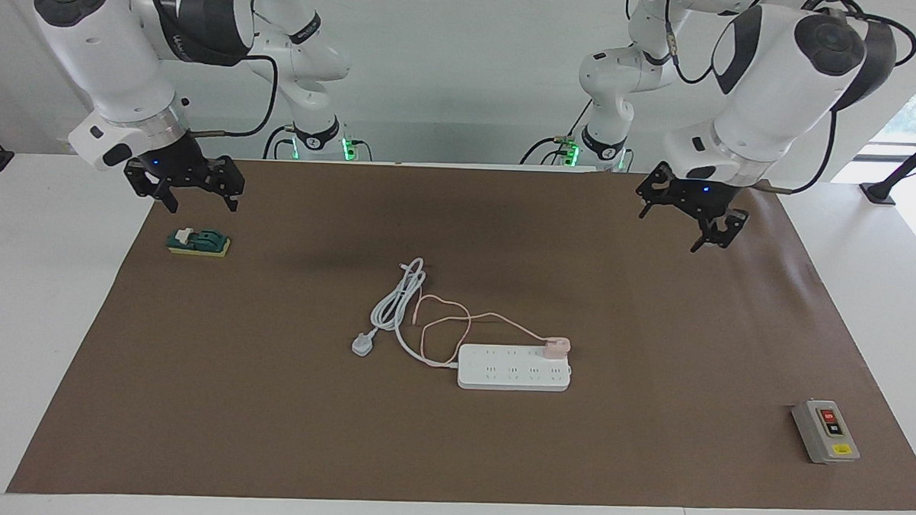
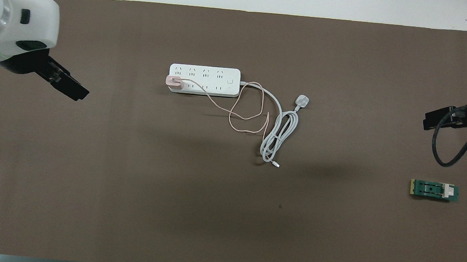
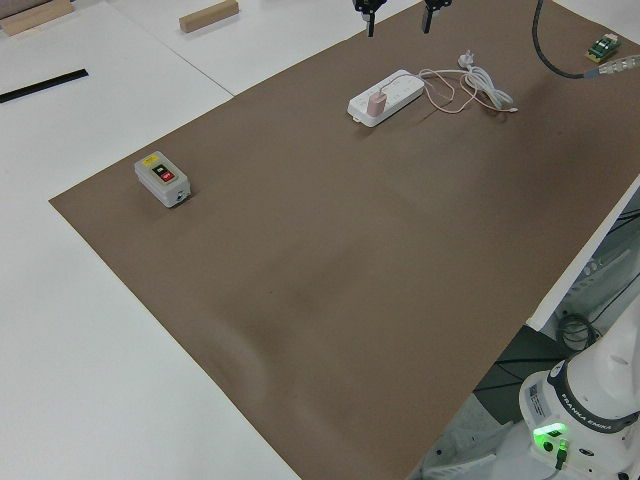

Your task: Plug charger into power strip

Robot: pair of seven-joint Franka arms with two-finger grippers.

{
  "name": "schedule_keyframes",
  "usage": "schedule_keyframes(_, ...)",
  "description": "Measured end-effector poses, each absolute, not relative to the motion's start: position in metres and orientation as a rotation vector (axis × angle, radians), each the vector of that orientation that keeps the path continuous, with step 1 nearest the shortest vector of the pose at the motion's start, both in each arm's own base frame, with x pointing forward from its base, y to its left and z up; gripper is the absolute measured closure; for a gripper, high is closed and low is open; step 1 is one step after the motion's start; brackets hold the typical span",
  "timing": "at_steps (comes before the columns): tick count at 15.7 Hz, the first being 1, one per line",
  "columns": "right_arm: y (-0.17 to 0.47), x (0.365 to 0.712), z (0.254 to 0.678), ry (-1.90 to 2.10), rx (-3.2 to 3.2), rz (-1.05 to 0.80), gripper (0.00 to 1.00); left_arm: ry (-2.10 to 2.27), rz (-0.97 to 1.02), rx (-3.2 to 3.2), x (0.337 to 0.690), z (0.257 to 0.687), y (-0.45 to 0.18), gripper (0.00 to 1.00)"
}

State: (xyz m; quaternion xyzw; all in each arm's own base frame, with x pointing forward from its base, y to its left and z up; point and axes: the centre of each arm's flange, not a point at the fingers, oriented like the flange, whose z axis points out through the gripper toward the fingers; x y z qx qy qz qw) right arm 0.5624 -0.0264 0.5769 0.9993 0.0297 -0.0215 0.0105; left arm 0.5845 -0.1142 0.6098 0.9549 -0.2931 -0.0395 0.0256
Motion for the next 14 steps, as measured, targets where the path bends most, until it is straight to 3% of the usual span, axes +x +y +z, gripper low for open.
schedule_keyframes(4, -0.026, 0.562, 0.577, 0.093, 3.118, -0.067, 0.0, -0.527, -0.143, 3.068, 0.572, 0.628, -0.081, 0.0)
schedule_keyframes(14, -0.026, 0.562, 0.577, 0.093, 3.118, -0.067, 0.0, -0.161, -0.235, 3.135, 0.562, 0.619, -0.062, 0.0)
